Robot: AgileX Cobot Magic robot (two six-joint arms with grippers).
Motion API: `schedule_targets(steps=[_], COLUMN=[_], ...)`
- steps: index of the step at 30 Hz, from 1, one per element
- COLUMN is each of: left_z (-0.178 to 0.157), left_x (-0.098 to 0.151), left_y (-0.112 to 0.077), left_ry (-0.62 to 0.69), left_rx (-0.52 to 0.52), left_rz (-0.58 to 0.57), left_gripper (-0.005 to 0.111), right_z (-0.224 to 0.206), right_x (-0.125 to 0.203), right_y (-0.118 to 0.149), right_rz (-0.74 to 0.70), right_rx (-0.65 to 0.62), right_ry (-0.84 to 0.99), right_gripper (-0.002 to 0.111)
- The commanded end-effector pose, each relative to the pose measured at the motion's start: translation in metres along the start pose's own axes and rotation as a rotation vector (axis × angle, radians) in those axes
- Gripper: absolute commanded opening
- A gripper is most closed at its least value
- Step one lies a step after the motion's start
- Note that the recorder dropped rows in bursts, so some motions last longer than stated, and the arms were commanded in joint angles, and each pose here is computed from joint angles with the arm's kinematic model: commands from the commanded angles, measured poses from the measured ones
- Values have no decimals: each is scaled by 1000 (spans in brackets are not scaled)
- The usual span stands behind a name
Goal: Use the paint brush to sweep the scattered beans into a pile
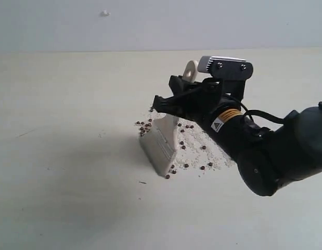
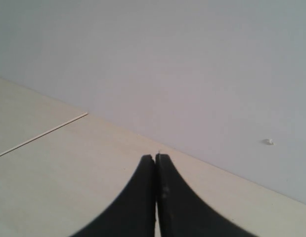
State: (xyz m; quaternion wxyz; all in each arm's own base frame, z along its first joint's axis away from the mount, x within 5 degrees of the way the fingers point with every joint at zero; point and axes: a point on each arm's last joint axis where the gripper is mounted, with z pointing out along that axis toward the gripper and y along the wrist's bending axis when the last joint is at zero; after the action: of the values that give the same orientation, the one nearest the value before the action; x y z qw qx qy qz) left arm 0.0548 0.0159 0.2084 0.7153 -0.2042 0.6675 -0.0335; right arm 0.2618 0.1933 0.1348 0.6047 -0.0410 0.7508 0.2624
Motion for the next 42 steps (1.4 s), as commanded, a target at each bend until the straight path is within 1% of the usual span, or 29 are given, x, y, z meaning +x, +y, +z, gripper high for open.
schedule_targets(steps=[1, 4, 6, 9, 12, 13, 15, 18, 21, 22, 23, 25, 26, 29, 31, 34, 38, 42], left_z=[-1, -1, -1, -1, -1, -1, -1, -1, -1, -1, -1, -1, -1, -1, -1, -1, -1, -1], left_x=[0, 0, 0, 0, 0, 0, 0, 0, 0, 0, 0, 0, 0, 0, 0, 0, 0, 0], left_y=[0, 0, 0, 0, 0, 0, 0, 0, 0, 0, 0, 0, 0, 0, 0, 0, 0, 0], left_ry=[-5, -5, -5, -5, -5, -5, -5, -5, -5, -5, -5, -5, -5, -5, -5, -5, -5, -5], left_rx=[1, 1, 1, 1, 1, 1, 1, 1, 1, 1, 1, 1, 1, 1, 1, 1, 1, 1], left_rz=[-2, -2, -2, -2, -2, -2, -2, -2, -2, -2, -2, -2, -2, -2, -2, -2, -2, -2], left_gripper=[0, 0, 0, 0, 0, 0, 0, 0, 0, 0, 0, 0, 0, 0, 0, 0, 0, 0], right_z=[0, -1, -2, -6, -15, -16, -12, 15, 33, 40, 51, 65, 68, 74, 73, 72, 71, 69], right_x=[-7, -11, -16, -31, -57, -62, -65, -54, -41, -35, -26, -12, -9, -6, -6, -6, -6, -7], right_y=[-14, -10, -6, 4, 14, 15, 17, 24, 33, 35, 38, 35, 35, 32, 28, 22, 17, 14], right_rz=[-30, -20, 24, 74, 89, 106, 199, 304, 344, 358, 365, 330, 308, 244, 165, 85, -1, -39], right_rx=[78, 51, 18, -57, -94, -101, -103, -107, -98, -82, -32, 56, 68, 128, 181, 255, 304, 347], right_ry=[-11, -26, -43, -87, -150, -163, -176, -161, -153, -142, -119, -86, -75, -48, -43, -36, -23, -23], right_gripper=[0, 0, 0, 0, 0, 0, 0, 0, 0, 0, 0, 0, 0, 0, 0, 0, 0, 0])
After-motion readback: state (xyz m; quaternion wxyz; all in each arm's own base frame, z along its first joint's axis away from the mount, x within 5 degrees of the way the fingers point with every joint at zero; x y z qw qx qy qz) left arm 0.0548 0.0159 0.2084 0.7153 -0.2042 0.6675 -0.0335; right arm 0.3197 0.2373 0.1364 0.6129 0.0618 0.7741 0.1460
